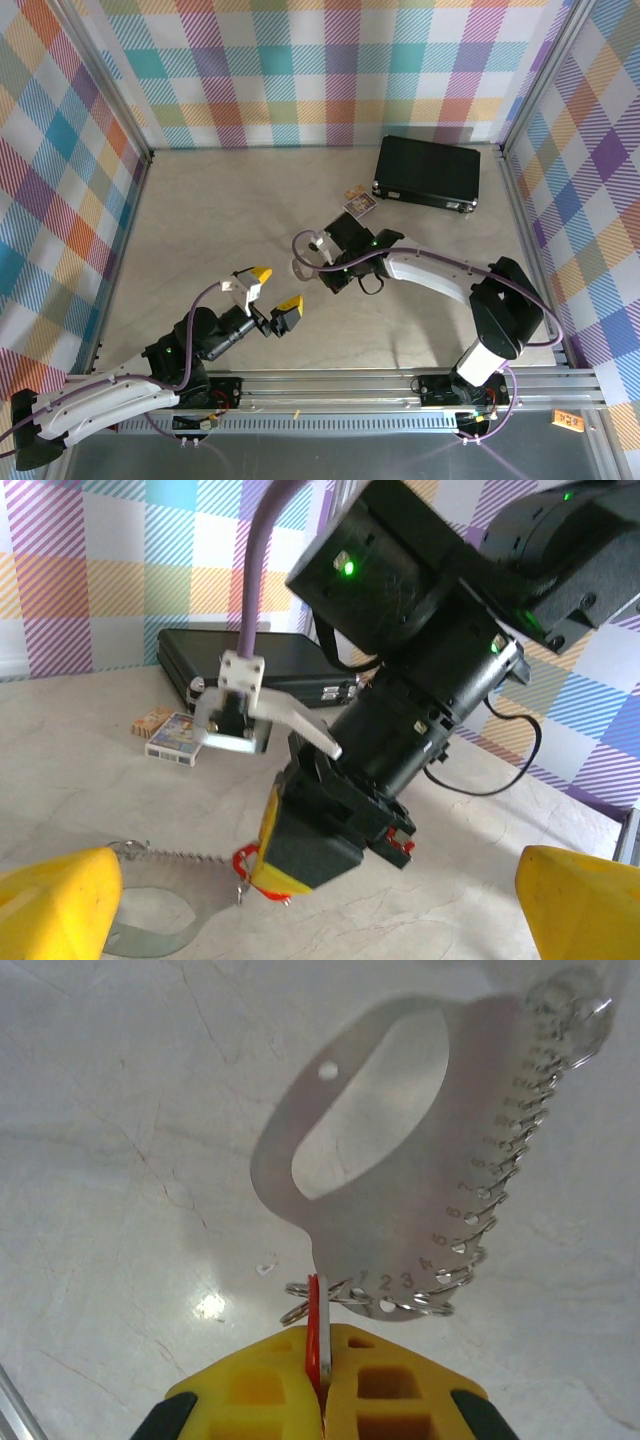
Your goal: Put the keys on the keyring
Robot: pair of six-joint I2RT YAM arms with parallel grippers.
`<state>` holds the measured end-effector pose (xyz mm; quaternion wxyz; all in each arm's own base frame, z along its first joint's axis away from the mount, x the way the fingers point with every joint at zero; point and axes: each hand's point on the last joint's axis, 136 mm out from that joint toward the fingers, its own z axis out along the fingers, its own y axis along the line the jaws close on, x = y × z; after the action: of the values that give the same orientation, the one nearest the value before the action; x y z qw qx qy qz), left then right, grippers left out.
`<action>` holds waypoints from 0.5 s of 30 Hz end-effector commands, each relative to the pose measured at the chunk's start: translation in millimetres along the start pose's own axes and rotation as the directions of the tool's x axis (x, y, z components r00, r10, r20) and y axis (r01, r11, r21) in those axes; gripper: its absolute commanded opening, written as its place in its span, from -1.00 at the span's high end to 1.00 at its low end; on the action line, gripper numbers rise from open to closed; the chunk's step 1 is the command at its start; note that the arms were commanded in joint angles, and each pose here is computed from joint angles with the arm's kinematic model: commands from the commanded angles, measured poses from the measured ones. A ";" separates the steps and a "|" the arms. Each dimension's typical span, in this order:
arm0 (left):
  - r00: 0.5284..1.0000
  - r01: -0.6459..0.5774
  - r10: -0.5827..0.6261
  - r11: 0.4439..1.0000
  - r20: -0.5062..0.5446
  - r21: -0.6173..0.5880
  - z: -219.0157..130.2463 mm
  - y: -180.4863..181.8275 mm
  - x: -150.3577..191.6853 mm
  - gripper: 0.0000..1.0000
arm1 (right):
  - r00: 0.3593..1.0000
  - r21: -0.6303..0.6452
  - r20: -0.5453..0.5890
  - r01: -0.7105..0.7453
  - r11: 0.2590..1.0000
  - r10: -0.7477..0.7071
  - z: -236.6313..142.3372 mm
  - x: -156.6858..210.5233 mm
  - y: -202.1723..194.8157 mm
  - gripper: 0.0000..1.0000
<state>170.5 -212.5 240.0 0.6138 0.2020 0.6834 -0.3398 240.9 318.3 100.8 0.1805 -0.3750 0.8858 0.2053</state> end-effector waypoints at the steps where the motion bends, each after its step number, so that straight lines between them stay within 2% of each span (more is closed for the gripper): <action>1: 0.999 -0.017 0.016 1.000 0.028 0.010 1.7 -2.0 -4.2 -1.00 | 0.999 -0.059 0.018 -0.044 0.997 0.045 -0.1 4.0 10.9 1.00; 15: 0.999 -0.043 0.043 0.998 0.004 0.034 11.0 -8.6 0.4 -1.00 | 0.985 -0.104 -0.100 -0.154 0.983 0.144 28.0 61.4 20.3 1.00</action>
<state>172.5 -223.8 227.6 0.6023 0.2275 0.6918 -0.3270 198.9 302.6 49.1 0.1064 -0.3375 0.9083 0.2229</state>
